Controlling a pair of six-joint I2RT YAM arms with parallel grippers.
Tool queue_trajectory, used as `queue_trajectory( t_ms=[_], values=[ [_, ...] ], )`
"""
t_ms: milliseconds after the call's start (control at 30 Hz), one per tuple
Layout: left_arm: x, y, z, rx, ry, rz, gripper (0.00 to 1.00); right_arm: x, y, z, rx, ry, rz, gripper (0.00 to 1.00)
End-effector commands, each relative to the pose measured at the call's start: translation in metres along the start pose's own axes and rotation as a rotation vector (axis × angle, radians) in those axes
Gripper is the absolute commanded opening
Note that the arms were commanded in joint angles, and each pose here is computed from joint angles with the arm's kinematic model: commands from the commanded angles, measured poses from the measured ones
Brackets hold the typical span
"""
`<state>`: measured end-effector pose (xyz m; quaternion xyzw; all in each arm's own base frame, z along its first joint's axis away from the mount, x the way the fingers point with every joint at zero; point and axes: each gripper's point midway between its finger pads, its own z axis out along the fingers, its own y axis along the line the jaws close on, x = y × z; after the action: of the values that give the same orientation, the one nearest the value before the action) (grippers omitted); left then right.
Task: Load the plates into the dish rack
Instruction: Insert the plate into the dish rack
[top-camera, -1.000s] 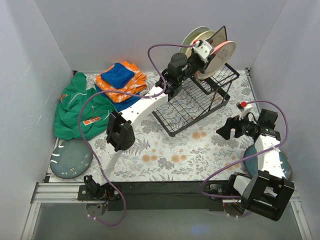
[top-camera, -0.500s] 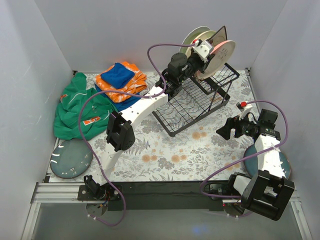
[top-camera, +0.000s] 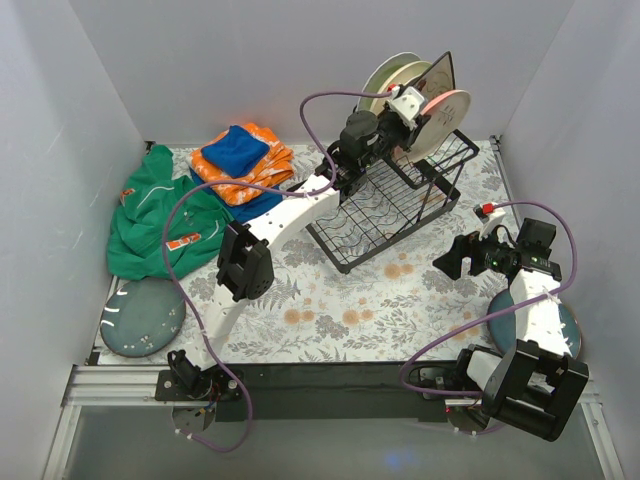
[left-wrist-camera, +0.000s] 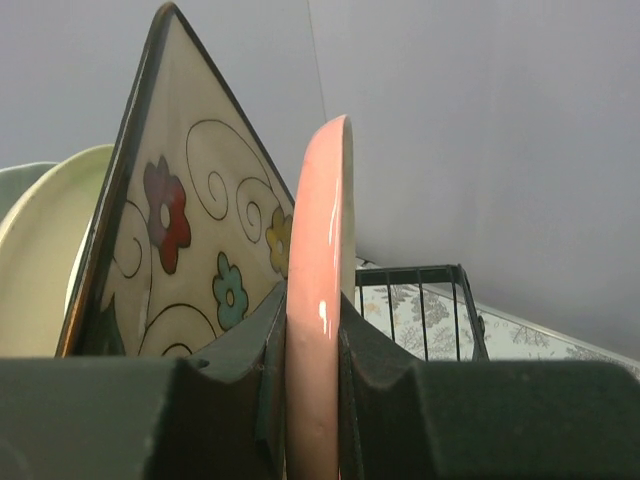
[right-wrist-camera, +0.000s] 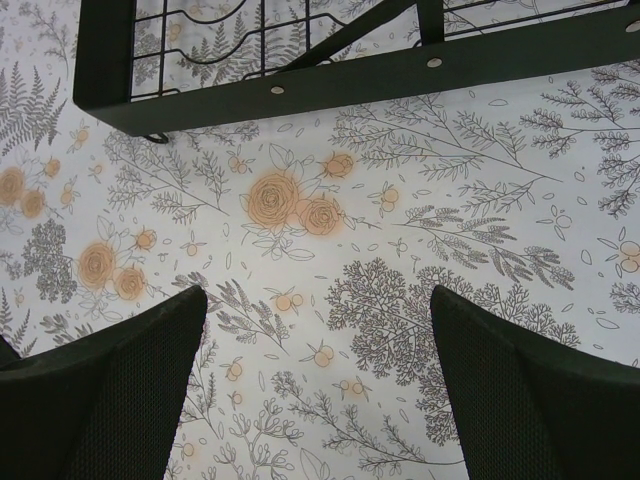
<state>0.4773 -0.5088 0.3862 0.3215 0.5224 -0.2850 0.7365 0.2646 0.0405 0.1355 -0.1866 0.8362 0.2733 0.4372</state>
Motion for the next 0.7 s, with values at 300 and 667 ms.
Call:
queue_trajectory(
  t_ms=[300, 667],
  values=[
    [-0.091, 0.024, -0.007, -0.090, -0.226, 0.001, 0.26, -0.005, 0.002, -0.002, -0.017, -0.018, -0.007, 0.97],
    [-0.115, 0.031, -0.013, -0.118, -0.262, 0.020, 0.53, -0.006, 0.002, -0.003, -0.015, -0.020, -0.007, 0.97]
  ],
)
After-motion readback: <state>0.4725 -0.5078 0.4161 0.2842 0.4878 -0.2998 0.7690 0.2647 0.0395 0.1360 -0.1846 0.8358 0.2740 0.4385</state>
